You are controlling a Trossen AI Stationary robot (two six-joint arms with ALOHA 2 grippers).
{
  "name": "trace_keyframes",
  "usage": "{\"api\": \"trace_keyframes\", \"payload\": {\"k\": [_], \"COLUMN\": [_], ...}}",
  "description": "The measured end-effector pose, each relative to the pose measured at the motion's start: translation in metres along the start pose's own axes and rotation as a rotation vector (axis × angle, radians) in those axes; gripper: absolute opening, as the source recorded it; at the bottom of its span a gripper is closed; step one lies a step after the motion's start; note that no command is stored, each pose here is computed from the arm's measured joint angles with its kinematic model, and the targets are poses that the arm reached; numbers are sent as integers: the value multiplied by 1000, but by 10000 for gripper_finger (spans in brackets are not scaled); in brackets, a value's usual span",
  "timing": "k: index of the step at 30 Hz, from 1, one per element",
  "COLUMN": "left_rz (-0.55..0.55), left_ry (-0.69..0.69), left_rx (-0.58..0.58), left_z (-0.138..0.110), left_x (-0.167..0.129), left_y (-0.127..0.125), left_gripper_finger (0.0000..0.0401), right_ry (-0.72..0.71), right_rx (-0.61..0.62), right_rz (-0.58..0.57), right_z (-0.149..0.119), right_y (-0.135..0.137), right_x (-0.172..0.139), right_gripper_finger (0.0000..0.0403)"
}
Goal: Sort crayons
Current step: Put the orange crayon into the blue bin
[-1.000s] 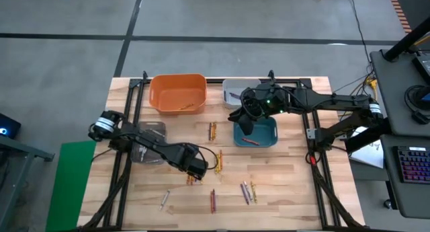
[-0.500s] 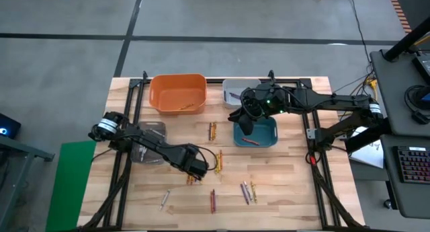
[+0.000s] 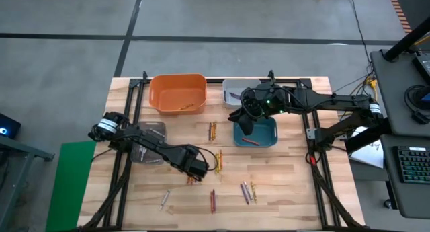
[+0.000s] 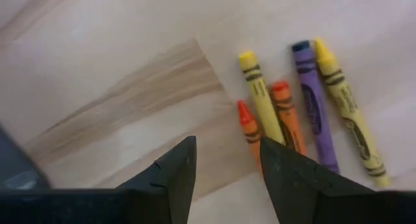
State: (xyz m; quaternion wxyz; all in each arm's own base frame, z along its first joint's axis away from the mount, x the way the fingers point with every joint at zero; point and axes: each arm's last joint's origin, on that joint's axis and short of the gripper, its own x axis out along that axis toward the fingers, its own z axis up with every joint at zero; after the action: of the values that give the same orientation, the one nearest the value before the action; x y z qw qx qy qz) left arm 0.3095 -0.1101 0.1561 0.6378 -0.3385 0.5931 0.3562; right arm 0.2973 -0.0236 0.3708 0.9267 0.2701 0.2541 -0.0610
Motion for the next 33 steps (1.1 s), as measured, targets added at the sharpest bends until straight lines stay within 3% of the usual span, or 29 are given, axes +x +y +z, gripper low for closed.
{"api": "trace_keyframes", "payload": {"k": [33], "left_rz": [5], "left_ry": [39], "left_rx": [16], "left_z": [-8], "left_x": [7], "left_y": [4], "left_gripper_finger": [152], "right_ry": [2], "right_rx": [-3], "right_rz": [-1], "right_z": [0], "right_y": [0], "right_x": [0], "right_gripper_finger": [95]}}
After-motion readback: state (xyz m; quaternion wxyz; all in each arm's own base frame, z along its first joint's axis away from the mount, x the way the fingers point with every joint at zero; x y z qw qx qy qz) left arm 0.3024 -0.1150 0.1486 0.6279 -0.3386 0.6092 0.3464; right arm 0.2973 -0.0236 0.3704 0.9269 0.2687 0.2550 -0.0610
